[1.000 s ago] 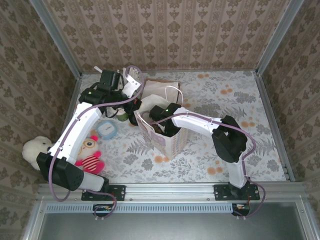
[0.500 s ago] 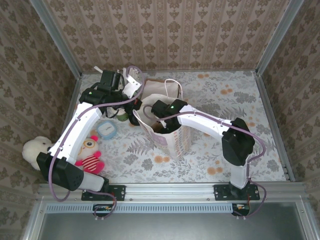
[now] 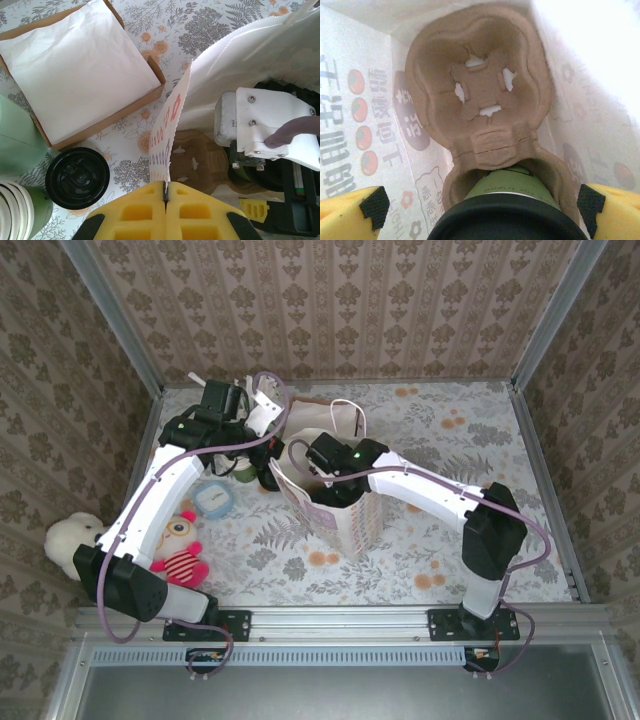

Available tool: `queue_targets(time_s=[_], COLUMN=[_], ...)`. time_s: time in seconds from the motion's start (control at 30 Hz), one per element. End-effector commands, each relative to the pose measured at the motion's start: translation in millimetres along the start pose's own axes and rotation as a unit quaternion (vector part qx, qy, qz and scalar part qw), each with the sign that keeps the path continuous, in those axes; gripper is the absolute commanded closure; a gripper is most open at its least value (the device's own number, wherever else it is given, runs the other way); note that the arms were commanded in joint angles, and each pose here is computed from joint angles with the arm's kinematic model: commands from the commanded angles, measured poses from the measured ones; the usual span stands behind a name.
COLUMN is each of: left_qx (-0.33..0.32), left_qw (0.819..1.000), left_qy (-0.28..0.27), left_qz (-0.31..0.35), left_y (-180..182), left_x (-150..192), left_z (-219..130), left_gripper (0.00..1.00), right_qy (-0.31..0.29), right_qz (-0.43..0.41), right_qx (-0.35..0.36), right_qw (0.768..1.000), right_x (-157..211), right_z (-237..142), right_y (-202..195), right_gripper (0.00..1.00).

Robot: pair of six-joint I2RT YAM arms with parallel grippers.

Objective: Pack the takeout coffee

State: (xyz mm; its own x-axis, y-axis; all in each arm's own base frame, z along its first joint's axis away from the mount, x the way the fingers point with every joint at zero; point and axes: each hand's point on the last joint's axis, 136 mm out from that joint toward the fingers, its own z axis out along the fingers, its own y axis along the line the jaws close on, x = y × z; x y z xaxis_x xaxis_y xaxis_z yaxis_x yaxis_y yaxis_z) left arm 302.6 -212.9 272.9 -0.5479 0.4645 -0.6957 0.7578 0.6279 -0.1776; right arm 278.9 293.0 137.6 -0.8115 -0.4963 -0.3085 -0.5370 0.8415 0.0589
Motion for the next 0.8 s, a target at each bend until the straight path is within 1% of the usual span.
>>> queue_targets(time_s=[0.0,0.17,0.6,0.77], left_qx=[0.002,0.005,0.003,0.004], left_qw=[1.000,1.000,1.000,1.000], left_qy=[0.008,0.010,0.010,0.009], left_qz=[0.007,0.005,0.006,0.005], left_y=[-2,-2,-1,-2], left_x=[6,6,6,6], left_z=[0,1,1,1], left_gripper=[1.00,1.00,1.00,1.00], right_qy=[-0.041,-0.066,-0.104,-0.133], right_qz=[-0.006,-0.012,-0.022,-0.022], right_qx=[0.005,-0.001,-0.007,-0.016], right_qw=[0.999,0.998,0.994,0.991], right_x=[-12,-19,-23,-26], right_z=[-11,-16,-30,-41], right_y=[-4,-2,-2,-1], right_gripper=[0.00,0.00,0.00,0.00])
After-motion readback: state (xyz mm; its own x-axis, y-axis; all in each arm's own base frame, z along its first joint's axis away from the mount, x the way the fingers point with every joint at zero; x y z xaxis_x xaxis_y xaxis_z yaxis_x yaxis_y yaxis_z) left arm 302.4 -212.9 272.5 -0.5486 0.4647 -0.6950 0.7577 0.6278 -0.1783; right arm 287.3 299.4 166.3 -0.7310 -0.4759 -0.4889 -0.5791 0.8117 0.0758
